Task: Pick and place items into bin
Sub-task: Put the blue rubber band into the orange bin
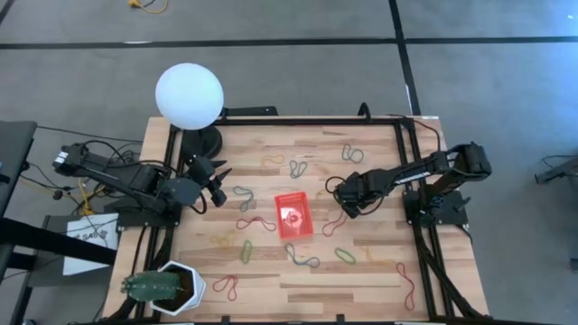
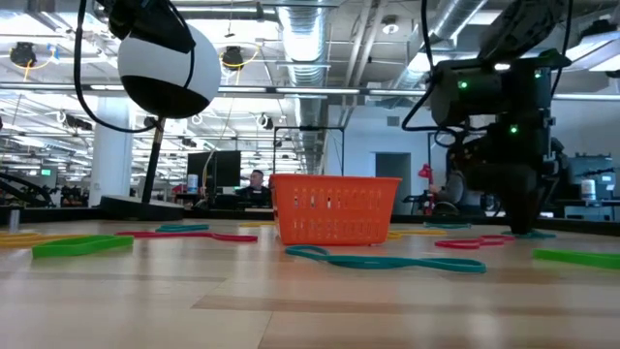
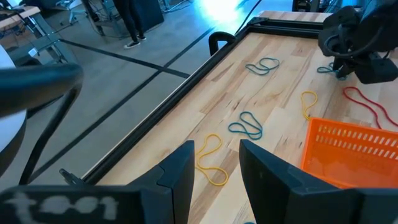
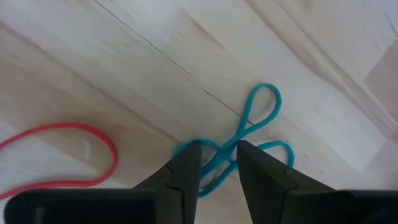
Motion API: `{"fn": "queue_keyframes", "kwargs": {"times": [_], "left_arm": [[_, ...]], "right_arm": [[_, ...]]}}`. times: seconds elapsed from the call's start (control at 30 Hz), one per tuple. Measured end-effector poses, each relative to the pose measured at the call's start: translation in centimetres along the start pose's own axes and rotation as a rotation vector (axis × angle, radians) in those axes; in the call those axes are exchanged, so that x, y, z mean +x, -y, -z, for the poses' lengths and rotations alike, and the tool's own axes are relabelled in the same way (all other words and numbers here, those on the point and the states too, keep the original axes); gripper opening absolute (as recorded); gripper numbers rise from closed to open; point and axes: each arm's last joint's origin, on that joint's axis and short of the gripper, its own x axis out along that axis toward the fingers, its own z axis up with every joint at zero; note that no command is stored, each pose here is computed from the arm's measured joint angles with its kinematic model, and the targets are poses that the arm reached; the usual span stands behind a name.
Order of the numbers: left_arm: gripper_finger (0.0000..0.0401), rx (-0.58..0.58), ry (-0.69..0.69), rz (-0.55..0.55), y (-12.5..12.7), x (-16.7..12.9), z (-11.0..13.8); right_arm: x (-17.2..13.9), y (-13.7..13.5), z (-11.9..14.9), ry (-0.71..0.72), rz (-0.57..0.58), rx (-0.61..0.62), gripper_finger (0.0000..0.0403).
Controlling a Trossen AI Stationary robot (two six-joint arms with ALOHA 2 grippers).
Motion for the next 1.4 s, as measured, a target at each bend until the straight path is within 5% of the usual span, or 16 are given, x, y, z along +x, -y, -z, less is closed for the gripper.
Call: {"fn": "queue_keyframes", "kwargs": {"times": [0.13,0.4,0.6,0.8,0.9,1.4], "left_arm": [[0.0119,0.000,0.000,0.000,0.0,0.0,0.0],[0.0119,0.001,0.001,-0.001,0.0,0.0,0.0],[0.0119,0.000,0.001,-0.002,0.0,0.0,0.0],[0.0119,0.001,0.001,-0.003,0.0,0.0,0.0],[0.0119,0.000,0.001,-0.003,0.0,0.0,0.0],[0.0119,-0.050,-0.077,0.101,0.4,0.2,0.7]], "right_arm": [[0.2,-0.1,-0.1,-0.003,0.013,-0.043,0.0092],[-2.1,0.0,-0.4,0.133,-0.050,-0.096,0.0010],[-7.7,-2.0,-1.1,0.411,-0.265,-0.194,0.0004],[-13.6,-5.8,-0.9,0.866,-0.630,-0.436,0.0003],[-14.8,-7.1,-0.4,0.992,-0.719,-0.526,0.0001],[-8.9,-13.9,-3.8,0.909,-0.515,-0.652,0.0003]]}}
